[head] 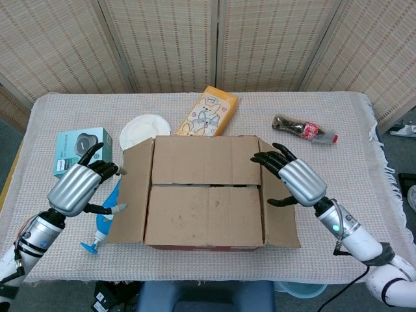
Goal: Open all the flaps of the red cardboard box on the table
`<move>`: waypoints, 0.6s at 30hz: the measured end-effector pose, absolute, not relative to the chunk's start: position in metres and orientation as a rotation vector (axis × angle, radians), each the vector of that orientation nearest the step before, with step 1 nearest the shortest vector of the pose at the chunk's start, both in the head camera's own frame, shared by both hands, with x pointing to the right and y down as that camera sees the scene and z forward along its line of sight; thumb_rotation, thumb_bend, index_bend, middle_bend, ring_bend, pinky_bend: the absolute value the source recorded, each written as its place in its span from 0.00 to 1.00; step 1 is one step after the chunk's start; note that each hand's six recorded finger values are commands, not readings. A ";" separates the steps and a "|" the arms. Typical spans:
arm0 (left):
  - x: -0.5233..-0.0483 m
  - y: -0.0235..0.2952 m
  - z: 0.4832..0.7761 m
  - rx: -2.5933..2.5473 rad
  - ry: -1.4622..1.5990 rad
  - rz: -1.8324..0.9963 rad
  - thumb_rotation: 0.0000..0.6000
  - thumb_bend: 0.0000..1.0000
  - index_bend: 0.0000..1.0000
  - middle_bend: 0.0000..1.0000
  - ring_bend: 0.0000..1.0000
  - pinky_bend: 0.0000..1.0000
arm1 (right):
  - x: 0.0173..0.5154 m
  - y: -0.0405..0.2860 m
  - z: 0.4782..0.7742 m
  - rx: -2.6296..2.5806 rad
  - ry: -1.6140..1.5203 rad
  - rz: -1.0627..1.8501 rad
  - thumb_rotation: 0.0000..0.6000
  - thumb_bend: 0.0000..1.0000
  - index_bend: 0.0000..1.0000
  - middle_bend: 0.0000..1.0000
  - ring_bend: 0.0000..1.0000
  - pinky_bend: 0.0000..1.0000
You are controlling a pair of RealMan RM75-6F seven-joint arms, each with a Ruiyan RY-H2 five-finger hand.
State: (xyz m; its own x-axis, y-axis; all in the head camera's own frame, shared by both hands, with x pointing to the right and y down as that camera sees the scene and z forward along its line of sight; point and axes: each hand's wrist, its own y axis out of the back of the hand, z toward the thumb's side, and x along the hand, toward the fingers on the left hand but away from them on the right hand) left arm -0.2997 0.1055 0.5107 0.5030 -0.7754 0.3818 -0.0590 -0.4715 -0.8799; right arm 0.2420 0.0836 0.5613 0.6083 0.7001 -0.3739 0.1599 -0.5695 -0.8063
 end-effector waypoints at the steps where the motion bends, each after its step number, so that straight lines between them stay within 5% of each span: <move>1: -0.300 0.107 0.511 -1.873 0.691 -1.033 0.54 0.22 0.35 0.42 0.41 0.00 | 0.235 0.082 0.565 -2.070 -0.670 0.902 1.00 0.09 0.12 0.15 0.15 0.00; 18: -0.302 0.115 0.512 -1.874 0.673 -1.034 0.58 0.22 0.36 0.42 0.41 0.00 | 0.165 0.063 0.616 -2.019 -0.603 0.884 1.00 0.09 0.11 0.15 0.14 0.00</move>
